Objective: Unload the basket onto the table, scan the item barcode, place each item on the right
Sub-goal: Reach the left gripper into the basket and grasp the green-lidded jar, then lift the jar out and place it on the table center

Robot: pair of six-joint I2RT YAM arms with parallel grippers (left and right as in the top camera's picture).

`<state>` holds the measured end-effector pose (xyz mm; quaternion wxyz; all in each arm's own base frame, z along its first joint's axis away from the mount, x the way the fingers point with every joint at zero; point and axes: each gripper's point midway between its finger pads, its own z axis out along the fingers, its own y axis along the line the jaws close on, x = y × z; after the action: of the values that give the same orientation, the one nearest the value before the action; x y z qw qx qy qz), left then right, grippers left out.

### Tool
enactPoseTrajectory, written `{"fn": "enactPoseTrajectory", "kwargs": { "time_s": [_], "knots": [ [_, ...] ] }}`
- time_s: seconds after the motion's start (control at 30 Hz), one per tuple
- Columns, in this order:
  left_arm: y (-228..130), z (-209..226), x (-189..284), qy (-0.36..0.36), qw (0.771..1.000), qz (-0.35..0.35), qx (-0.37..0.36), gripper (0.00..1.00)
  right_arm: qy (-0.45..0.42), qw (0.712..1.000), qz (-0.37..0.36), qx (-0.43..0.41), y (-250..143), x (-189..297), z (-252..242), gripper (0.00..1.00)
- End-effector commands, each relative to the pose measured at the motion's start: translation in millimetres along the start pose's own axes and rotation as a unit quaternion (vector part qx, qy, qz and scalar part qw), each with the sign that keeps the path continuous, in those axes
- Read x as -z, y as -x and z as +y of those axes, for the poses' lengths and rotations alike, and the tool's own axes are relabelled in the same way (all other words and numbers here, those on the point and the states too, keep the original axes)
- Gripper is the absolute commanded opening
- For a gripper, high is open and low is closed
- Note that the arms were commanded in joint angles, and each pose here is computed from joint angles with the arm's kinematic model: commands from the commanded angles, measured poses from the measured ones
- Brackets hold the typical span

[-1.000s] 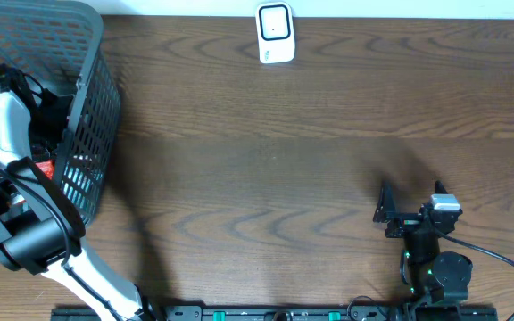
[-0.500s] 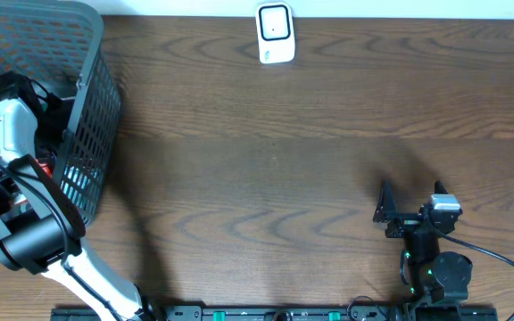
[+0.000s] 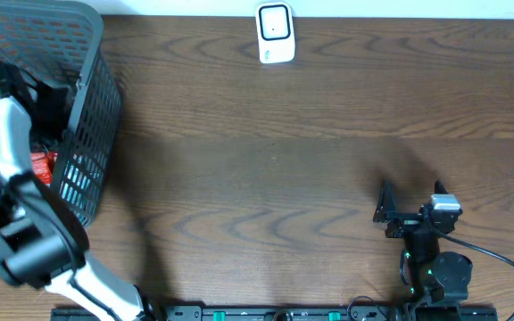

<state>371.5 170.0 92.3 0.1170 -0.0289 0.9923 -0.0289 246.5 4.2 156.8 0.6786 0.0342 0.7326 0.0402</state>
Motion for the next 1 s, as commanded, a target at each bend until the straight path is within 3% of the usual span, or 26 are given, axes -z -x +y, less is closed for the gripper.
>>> {"fn": "enactPoseTrajectory", "kwargs": {
  "time_s": [0.0, 0.13, 0.2, 0.37, 0.43, 0.53, 0.63, 0.8, 0.97],
  "knots": [
    [34, 17, 91, 0.100, 0.988, -0.118, 0.013, 0.56, -0.005, 1.000, 0.000, -0.006, 0, 0, -2, 0.99],
    [51, 23, 171, 0.170, 0.957, -0.232, 0.031, 0.57, -0.005, 1.000, 0.000, -0.006, 0, 0, -2, 0.99],
    [56, 16, 223, 0.186, 0.931, -0.311, 0.053, 0.57, -0.005, 1.000, 0.000, -0.006, 0, 0, -2, 0.99],
    [40, -12, 308, 0.166, 0.880, -0.429, 0.119, 0.57, -0.005, 1.000, 0.000, -0.006, 0, 0, -2, 0.99],
    [28, -34, 327, 0.135, 0.869, -0.455, 0.138, 0.57, -0.005, 1.000, 0.000, -0.006, 0, 0, -2, 0.99],
    [16, -78, 337, 0.067, 0.872, -0.466, 0.132, 0.57, -0.005, 1.000, 0.000, -0.006, 0, 0, -2, 0.99],
    [-2, -126, 325, -0.008, 0.889, -0.433, 0.152, 0.56, -0.005, 1.000, 0.000, -0.006, 0, 0, -2, 0.99],
    [-24, -203, 279, -0.093, 0.935, -0.323, 0.111, 0.56, -0.005, 1.000, 0.000, -0.006, 0, 0, -2, 0.99],
    [-45, -270, 215, -0.124, 0.972, -0.199, 0.028, 0.55, -0.005, 1.000, 0.000, -0.006, 0, 0, -2, 0.99]
  ]
}}
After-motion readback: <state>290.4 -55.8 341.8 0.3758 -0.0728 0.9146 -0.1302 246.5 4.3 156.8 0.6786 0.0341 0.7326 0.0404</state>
